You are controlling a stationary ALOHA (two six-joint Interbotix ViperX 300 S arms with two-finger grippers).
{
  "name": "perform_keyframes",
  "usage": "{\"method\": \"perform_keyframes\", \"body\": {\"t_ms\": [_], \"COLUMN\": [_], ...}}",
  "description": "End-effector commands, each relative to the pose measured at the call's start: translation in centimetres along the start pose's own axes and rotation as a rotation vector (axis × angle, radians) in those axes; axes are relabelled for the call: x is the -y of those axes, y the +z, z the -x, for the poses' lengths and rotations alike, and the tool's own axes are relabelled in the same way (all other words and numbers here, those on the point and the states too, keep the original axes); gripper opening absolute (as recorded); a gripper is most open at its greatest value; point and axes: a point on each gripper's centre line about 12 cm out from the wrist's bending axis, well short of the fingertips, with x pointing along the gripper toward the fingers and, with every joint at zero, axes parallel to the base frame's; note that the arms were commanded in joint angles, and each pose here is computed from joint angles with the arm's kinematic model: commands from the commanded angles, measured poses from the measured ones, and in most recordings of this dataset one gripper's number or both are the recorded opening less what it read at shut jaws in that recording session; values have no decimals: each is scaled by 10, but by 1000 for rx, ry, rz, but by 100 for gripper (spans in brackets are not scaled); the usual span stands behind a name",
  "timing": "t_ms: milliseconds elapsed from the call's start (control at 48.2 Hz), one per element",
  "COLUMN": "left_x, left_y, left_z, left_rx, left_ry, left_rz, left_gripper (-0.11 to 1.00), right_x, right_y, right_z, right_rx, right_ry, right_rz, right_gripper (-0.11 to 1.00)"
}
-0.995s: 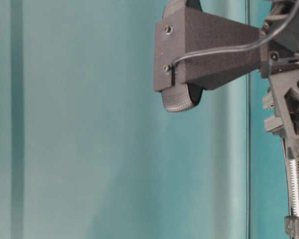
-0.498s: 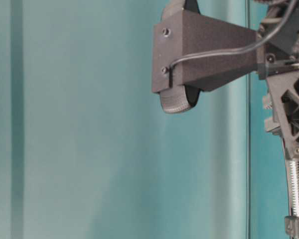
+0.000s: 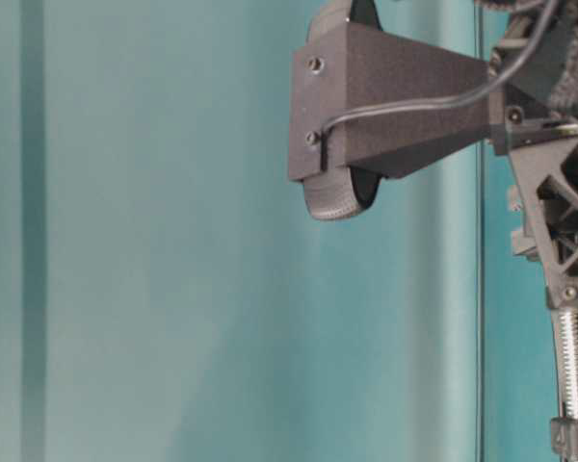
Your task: Insert the USB cable into the fixed female connector.
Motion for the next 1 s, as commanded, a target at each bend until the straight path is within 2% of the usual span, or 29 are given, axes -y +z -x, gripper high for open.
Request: {"method": "perform_keyframes", "body": {"t_ms": [0, 456, 809, 975], "left_x": [1, 1, 0, 0], "left_y": [4, 4, 4, 4], "left_z": [-1, -1, -1, -1], "left_rx": [3, 3, 3, 3], "left_ry": [-2, -2, 1, 1], "left_rz": [-10, -10, -7, -7], "left_gripper": [99, 99, 99, 99], "right_x": [-4, -6, -11, -10], "right_y": [27, 22, 21, 19], "right_z": [-16, 4, 26, 34], "right_rx": [-13, -33, -52, -63], "right_ry": [-36, 1, 37, 43], "right_rz": [-68, -63, 12, 17], "right_gripper": [36, 36, 36, 36]}}
